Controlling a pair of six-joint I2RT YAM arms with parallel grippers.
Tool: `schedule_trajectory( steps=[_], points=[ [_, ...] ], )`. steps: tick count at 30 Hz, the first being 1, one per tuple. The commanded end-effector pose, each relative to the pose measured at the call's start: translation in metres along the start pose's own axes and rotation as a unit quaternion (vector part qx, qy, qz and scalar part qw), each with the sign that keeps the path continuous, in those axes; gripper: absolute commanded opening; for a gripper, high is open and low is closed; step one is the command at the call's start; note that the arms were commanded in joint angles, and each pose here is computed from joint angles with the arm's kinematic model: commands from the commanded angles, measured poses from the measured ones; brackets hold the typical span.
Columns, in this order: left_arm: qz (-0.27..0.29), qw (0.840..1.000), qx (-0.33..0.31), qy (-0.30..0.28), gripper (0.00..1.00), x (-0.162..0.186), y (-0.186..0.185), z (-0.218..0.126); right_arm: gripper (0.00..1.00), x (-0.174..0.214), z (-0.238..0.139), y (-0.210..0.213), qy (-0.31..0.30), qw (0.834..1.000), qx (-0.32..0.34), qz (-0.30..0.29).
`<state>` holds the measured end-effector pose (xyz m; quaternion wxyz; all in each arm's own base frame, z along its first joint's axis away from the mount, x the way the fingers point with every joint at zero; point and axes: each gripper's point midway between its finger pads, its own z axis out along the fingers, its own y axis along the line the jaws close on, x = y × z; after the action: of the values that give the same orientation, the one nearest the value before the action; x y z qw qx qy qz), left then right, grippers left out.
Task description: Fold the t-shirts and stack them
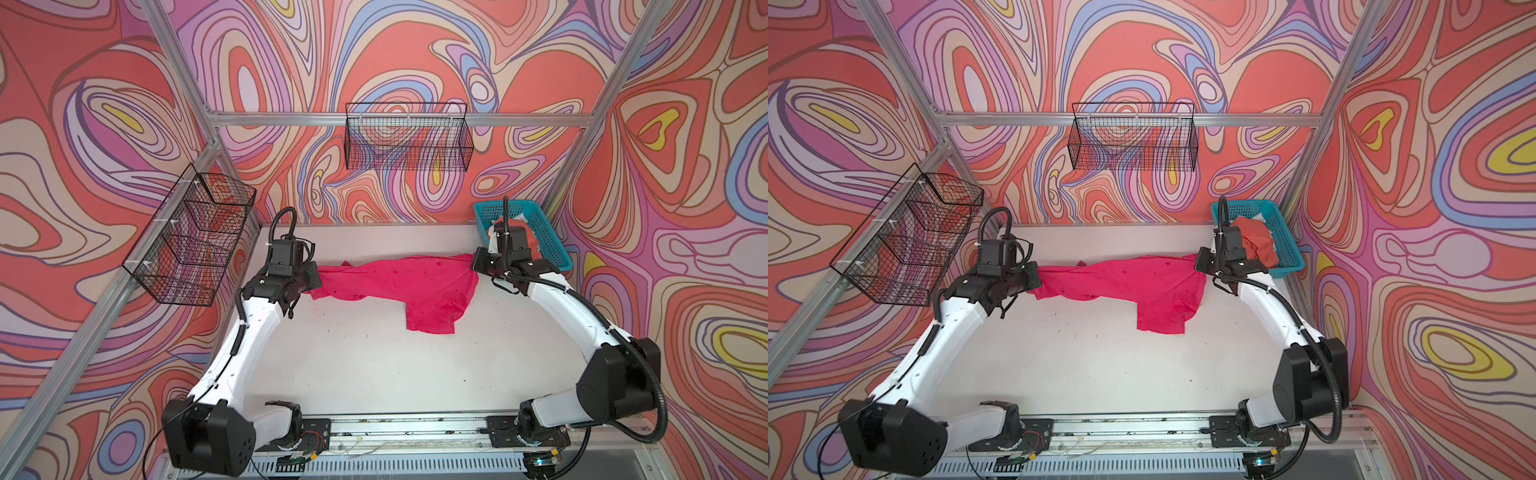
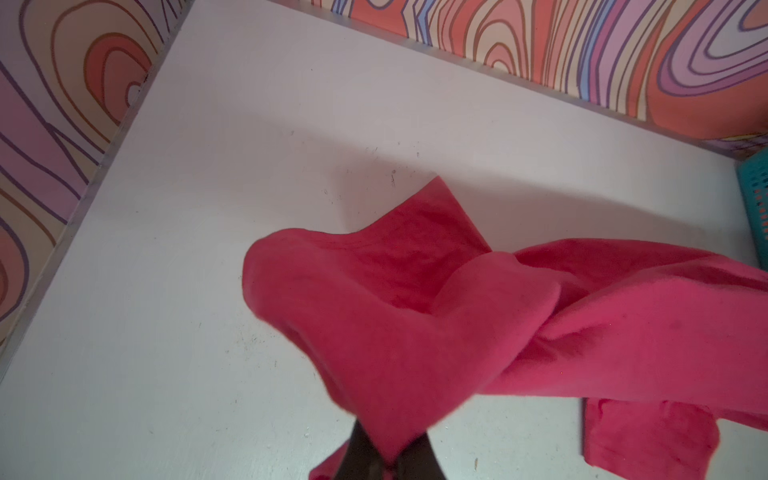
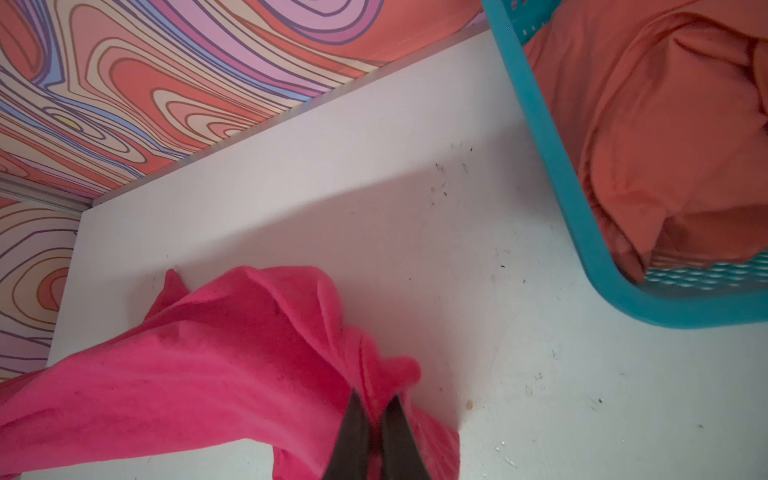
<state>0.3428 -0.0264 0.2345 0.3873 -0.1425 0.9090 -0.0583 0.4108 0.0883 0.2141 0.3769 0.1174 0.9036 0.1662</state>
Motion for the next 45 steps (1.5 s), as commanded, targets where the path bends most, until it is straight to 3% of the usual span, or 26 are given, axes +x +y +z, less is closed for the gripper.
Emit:
schedule_trajectory(
  steps=[1, 5, 7, 13, 19, 22, 24, 26, 29, 33, 37, 42, 44, 45],
  points=[
    [-0.019, 0.998, -0.036, 0.045, 0.00, 0.037, 0.023, -0.006, 0.00, 0.029, -0.023, -0.007, 0.034, 0.999, 0.002, 0.011],
    [-0.036, 0.994, -0.053, 0.084, 0.00, 0.074, 0.037, 0.004, 0.00, 0.100, -0.022, -0.032, 0.121, 0.992, 0.015, 0.036],
    [-0.045, 0.994, -0.048, 0.087, 0.00, 0.079, 0.036, 0.010, 0.00, 0.111, -0.021, -0.042, 0.120, 0.991, 0.028, 0.042],
    [-0.019, 0.997, -0.044, 0.052, 0.00, 0.036, 0.022, 0.020, 0.00, 0.050, -0.006, -0.032, 0.052, 0.998, 0.046, 0.013],
    [0.008, 0.998, -0.042, 0.042, 0.00, 0.005, 0.008, 0.046, 0.00, 0.000, 0.072, -0.015, 0.041, 0.998, 0.033, -0.017],
    [0.003, 0.997, -0.034, 0.067, 0.00, 0.015, 0.004, 0.058, 0.49, 0.002, 0.103, -0.017, 0.072, 0.996, 0.041, -0.025],
    [-0.001, 0.996, -0.033, 0.084, 0.00, 0.025, 0.006, 0.064, 0.63, 0.004, 0.102, -0.015, 0.068, 0.997, 0.036, -0.021],
    [-0.004, 0.995, -0.033, 0.093, 0.00, 0.034, 0.007, 0.068, 0.66, 0.015, 0.093, -0.013, 0.069, 0.997, 0.031, -0.016],
    [-0.007, 0.995, -0.036, 0.089, 0.00, 0.037, 0.010, 0.069, 0.67, 0.043, 0.065, -0.007, 0.079, 0.996, 0.029, -0.021],
    [-0.005, 0.995, -0.041, 0.091, 0.00, 0.035, 0.010, 0.072, 0.65, 0.114, 0.046, -0.008, 0.133, 0.991, 0.027, -0.013],
    [-0.007, 0.995, -0.038, 0.092, 0.00, 0.032, 0.008, 0.074, 0.60, 0.177, 0.045, -0.014, 0.178, 0.984, 0.014, 0.015],
    [-0.007, 0.995, -0.037, 0.097, 0.00, 0.034, 0.008, 0.075, 0.56, 0.216, 0.057, -0.006, 0.209, 0.978, 0.005, 0.016],
    [-0.009, 0.995, -0.036, 0.096, 0.00, 0.035, 0.008, 0.075, 0.50, 0.228, 0.062, -0.006, 0.221, 0.975, 0.007, 0.015],
    [-0.011, 0.995, -0.036, 0.096, 0.00, 0.036, 0.008, 0.074, 0.43, 0.234, 0.065, -0.008, 0.227, 0.974, 0.011, 0.012]
  ],
)
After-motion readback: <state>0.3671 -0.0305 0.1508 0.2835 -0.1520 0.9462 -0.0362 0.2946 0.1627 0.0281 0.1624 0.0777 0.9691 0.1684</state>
